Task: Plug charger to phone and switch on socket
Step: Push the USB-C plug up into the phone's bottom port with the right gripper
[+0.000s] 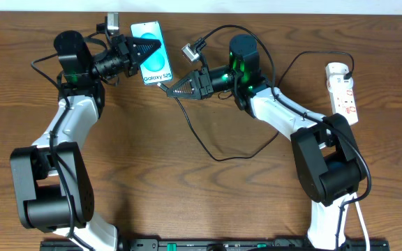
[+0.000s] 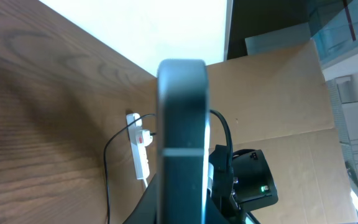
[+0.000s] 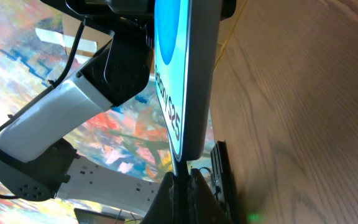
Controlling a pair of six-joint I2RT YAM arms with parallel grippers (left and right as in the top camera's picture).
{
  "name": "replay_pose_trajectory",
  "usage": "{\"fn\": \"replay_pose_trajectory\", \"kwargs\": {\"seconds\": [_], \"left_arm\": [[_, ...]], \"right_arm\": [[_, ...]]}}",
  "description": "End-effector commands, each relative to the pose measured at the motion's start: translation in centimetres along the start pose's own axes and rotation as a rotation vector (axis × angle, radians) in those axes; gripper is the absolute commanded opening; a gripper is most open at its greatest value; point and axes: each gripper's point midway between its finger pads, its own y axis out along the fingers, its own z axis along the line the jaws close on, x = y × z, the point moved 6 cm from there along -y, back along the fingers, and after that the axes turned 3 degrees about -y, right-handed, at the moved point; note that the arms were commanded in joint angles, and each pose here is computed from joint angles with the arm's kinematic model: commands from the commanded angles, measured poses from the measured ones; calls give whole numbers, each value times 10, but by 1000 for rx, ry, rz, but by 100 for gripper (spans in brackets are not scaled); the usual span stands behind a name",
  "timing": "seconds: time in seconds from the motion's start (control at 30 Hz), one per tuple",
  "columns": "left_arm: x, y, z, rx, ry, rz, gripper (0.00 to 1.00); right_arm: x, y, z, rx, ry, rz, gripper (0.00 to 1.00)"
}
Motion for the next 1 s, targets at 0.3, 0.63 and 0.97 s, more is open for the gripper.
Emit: {"fn": "replay_pose_trajectory", "kwargs": {"seconds": [0.3, 0.63, 0.97], "left_arm": [[-3, 3, -4, -12, -9, 31, 7], [4, 3, -2, 5, -26, -30, 7], [8, 3, -4, 5, -14, -62, 7]], "right_arm": [[17, -6, -1, -59, -2, -120, 1], [23, -8, -4, -86, 8, -174, 1], [31, -11, -8, -119, 63, -254, 1]]}}
